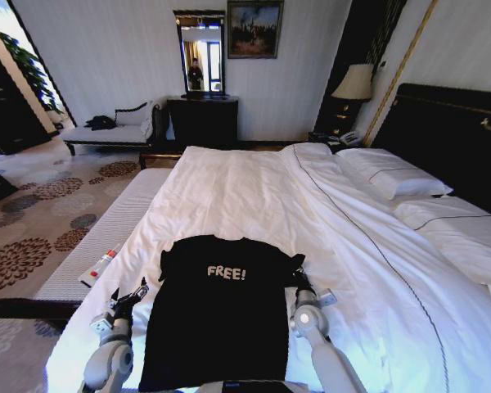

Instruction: Fold the clothes on the bed.

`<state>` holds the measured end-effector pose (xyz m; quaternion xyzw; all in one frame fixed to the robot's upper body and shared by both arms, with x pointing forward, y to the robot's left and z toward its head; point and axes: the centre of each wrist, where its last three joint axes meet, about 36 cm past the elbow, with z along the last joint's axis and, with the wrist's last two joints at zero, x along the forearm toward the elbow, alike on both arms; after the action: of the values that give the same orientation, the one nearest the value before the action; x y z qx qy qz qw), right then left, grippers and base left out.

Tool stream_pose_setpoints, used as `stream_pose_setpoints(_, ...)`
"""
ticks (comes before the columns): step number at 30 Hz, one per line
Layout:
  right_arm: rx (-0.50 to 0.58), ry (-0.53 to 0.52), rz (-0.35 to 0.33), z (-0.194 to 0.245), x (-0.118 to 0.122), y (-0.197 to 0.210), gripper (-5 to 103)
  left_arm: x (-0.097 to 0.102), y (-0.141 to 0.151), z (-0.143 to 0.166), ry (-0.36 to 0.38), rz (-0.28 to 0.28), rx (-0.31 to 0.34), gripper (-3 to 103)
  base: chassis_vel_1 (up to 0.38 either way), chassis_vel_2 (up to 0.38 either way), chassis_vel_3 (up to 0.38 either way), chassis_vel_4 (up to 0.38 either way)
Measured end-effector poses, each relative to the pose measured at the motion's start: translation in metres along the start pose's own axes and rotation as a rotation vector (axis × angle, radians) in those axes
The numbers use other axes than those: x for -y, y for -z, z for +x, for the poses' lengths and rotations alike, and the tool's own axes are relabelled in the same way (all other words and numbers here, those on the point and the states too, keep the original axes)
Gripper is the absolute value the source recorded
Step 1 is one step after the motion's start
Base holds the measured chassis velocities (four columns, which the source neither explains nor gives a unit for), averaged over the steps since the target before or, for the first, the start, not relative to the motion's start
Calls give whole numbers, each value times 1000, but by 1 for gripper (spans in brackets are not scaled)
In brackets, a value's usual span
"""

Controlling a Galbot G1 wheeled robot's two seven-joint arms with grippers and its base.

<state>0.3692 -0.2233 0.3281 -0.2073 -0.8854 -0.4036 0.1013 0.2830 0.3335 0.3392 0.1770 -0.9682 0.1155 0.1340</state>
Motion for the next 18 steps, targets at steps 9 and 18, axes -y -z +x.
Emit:
stream_pose_setpoints(9, 16, -63, 17, 4, 8, 2, 0, 4, -1, 1, -2, 6, -2, 100, 0, 0, 0, 0)
stream_pose_setpoints(18, 39, -108, 27, 10, 4, 7, 0, 3, -1, 4, -2, 4, -1, 100, 0, 0, 0, 0)
